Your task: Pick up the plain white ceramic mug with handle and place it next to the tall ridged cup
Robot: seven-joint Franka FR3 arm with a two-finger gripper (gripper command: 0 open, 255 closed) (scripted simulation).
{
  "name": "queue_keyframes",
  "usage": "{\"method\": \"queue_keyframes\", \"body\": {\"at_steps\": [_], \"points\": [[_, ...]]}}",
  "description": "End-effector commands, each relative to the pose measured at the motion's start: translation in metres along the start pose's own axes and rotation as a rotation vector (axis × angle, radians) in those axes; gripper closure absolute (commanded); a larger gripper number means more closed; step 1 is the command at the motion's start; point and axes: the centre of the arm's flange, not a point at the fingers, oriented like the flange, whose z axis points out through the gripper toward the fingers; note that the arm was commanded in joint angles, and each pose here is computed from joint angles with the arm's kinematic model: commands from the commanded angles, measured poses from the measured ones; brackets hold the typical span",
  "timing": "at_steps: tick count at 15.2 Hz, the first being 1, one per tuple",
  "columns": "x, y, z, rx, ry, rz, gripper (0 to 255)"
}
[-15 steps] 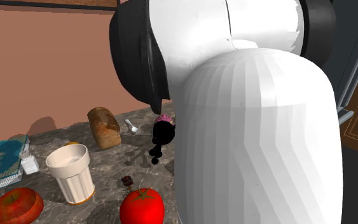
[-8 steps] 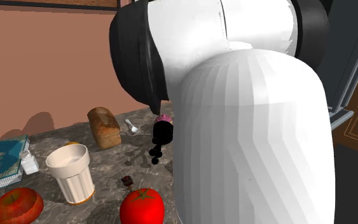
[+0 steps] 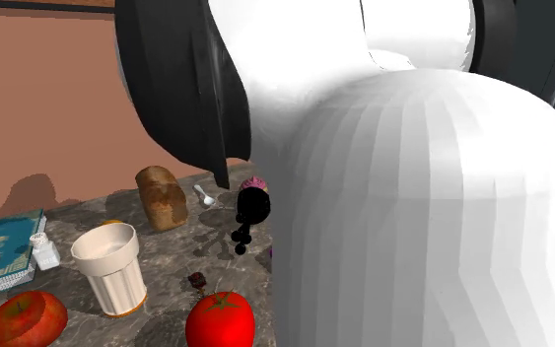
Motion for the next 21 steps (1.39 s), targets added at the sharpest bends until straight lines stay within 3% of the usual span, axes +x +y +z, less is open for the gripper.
{"method": "queue_keyframes", "body": {"at_steps": [1, 15, 21], "points": [[0.010, -0.023, -0.004, 0.000, 0.000, 0.002, 255], [0.100, -0.186, -0.024, 0.000, 0.000, 0.002, 255], [0.105, -0.187, 0.007, 0.000, 0.000, 0.002, 255]]}}
